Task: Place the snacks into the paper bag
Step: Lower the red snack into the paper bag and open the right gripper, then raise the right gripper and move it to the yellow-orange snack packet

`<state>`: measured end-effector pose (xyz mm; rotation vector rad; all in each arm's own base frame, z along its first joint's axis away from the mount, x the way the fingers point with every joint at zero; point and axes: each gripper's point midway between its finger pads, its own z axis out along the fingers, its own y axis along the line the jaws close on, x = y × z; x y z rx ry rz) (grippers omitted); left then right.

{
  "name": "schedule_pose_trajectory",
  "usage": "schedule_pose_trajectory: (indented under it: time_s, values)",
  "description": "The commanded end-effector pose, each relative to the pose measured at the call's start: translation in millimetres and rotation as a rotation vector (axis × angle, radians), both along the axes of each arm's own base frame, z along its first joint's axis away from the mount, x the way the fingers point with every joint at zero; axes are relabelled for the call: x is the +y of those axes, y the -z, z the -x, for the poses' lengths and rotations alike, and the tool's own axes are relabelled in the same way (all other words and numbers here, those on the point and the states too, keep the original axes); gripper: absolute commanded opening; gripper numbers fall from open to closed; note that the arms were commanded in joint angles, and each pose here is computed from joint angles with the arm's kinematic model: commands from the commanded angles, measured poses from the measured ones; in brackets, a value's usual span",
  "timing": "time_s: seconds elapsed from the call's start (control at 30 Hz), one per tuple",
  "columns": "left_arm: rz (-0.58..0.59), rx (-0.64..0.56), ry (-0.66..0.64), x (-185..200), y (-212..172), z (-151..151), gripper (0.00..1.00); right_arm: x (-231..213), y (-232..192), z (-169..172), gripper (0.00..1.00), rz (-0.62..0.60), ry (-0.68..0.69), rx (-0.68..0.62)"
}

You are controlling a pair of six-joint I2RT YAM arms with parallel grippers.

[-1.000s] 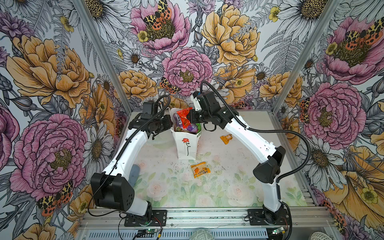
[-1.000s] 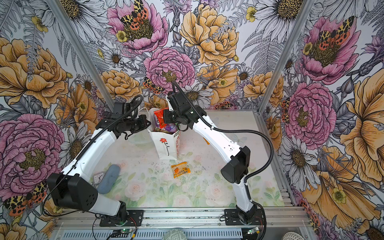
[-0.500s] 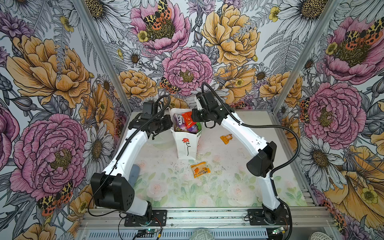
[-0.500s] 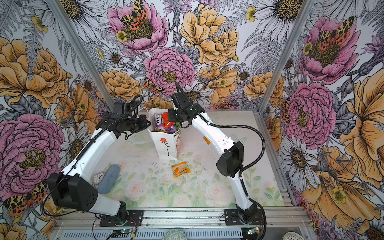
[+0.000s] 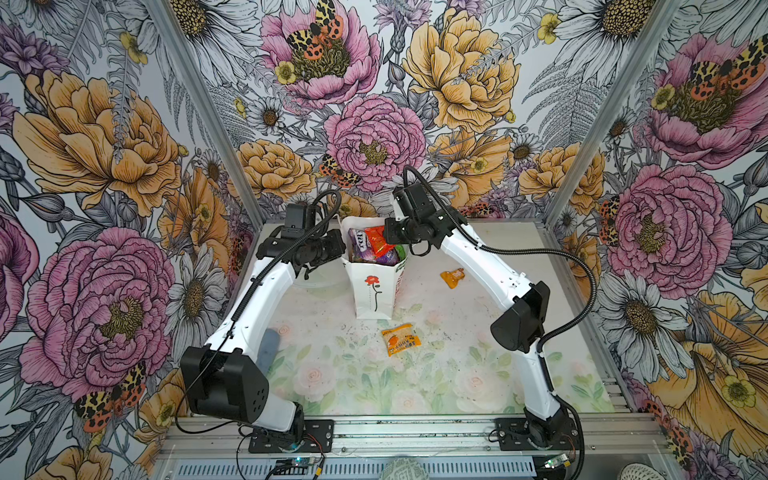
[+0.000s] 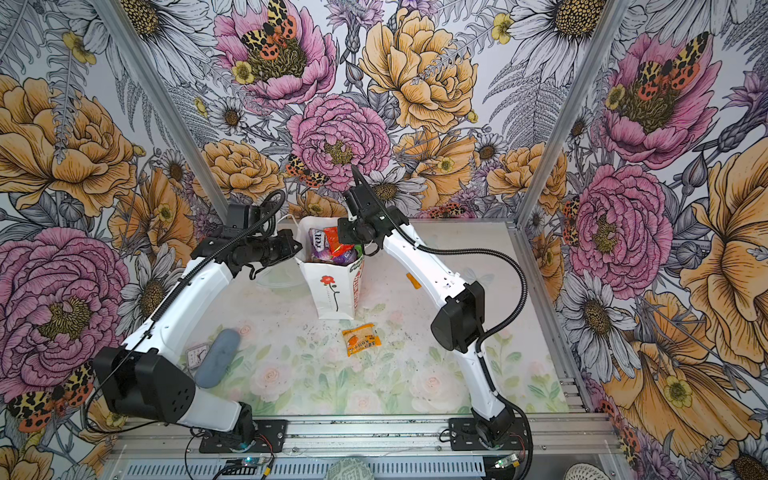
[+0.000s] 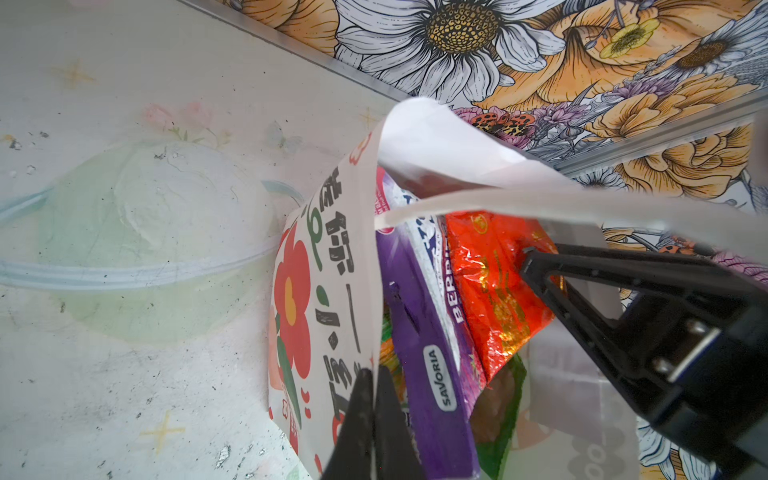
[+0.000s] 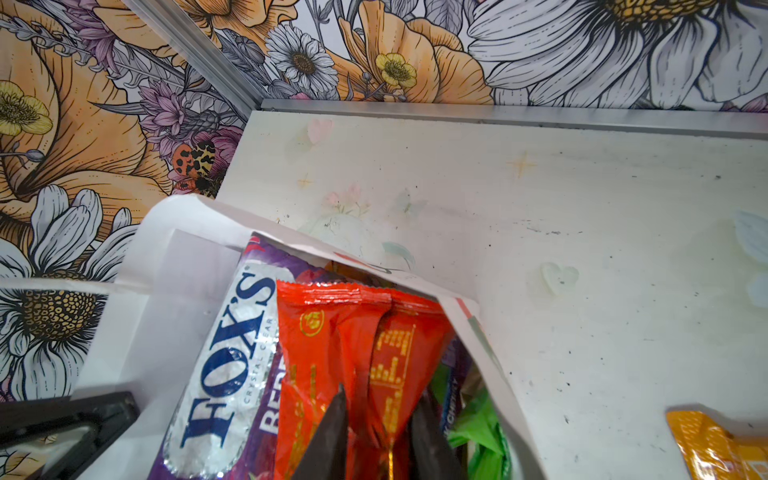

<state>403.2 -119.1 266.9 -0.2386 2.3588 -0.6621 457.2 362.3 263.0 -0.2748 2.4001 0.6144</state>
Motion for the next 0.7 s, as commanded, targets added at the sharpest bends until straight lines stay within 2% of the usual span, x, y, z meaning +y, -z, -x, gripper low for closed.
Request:
schedule_pose_trajectory:
  time_s: [0.0, 0.03, 0.37, 0.67]
  values:
    - [0.024, -0.065, 0.022, -4.7, -19.2, 2.2, 0.02, 2.3, -18.1, 0.2, 0.34, -0.011, -0.007, -0.045]
    - [0.025, -0.063, 0.022, -4.8, -19.0, 2.4, 0.02, 2.6, -23.1, 2.0, 0.38, -0.02, -0.009, -0.05]
    - [0.025, -0.067, 0.022, -4.0, -20.0, 2.2, 0.02, -4.1, -93.1, 39.2, 0.5, -0.082, -0.056, -0.144]
    - [0.017, -0.066, 0.024, -5.9, -18.8, 2.8, 0.02, -54.8, -126.3, 86.1, 0.51, 0.022, -0.054, -0.227]
